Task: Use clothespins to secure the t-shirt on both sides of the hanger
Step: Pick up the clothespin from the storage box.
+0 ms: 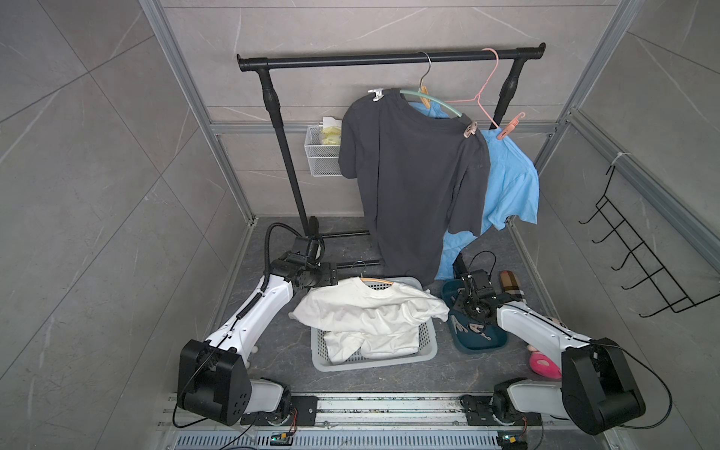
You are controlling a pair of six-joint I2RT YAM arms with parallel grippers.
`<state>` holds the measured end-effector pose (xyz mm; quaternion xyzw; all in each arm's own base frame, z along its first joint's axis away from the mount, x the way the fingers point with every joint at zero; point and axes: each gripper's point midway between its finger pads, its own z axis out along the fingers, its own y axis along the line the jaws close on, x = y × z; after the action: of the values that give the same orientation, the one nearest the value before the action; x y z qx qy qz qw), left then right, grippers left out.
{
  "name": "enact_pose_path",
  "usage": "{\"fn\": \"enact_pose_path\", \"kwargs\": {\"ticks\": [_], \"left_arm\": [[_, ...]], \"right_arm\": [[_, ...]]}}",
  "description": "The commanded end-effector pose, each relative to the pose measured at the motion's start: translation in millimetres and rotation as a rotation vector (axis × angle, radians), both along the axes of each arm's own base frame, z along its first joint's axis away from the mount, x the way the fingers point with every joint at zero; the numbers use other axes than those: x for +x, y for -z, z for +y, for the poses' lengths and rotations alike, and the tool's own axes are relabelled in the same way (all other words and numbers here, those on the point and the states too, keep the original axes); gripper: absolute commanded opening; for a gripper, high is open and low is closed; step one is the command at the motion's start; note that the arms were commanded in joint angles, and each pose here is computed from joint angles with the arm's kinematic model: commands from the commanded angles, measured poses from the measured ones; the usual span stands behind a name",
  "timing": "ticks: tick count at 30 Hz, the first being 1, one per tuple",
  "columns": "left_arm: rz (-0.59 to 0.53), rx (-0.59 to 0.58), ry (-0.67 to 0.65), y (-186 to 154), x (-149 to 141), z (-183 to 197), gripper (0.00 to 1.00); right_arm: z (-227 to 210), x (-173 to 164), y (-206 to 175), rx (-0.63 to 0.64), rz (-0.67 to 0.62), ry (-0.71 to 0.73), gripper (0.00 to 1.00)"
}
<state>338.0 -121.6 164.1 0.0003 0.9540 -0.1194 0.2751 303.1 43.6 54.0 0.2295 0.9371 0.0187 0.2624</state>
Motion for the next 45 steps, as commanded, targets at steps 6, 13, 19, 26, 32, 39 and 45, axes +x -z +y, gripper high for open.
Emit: {"fn": "enact_pose_path", "kwargs": {"ticks": [6, 13, 19, 26, 32, 39, 45], "left_arm": [[-0.038, -0.002, 0.024, -12, 4, -3, 0.84], [-0.045, -0.003, 0.029, -13, 4, -4, 0.84], [-0.050, -0.005, 0.030, -15, 4, -4, 0.84], [-0.061, -0.002, 0.030, -17, 3, -3, 0.84], [-0.067, -0.010, 0.032, -19, 3, -4, 0.84], [-0.071, -0.010, 0.032, -20, 3, -4, 0.84], [-0.072, -0.017, 0.035, -20, 3, -5, 0.84]], "right_arm": [[-11, 29, 4, -0.102, -0.034, 0.024, 0.41], [-13, 31, 16, -0.121, -0.010, 0.031, 0.37], [-11, 32, 17, -0.106, -0.005, 0.034, 0.32], [0, 21, 24, -0.018, 0.025, 0.047, 0.28], [-2, 5, 24, -0.002, 0.041, 0.056, 0.29], [2, -16, 25, 0.084, 0.046, 0.099, 0.30], [-1, -7, 10, 0.027, 0.017, 0.046, 0.36]]}}
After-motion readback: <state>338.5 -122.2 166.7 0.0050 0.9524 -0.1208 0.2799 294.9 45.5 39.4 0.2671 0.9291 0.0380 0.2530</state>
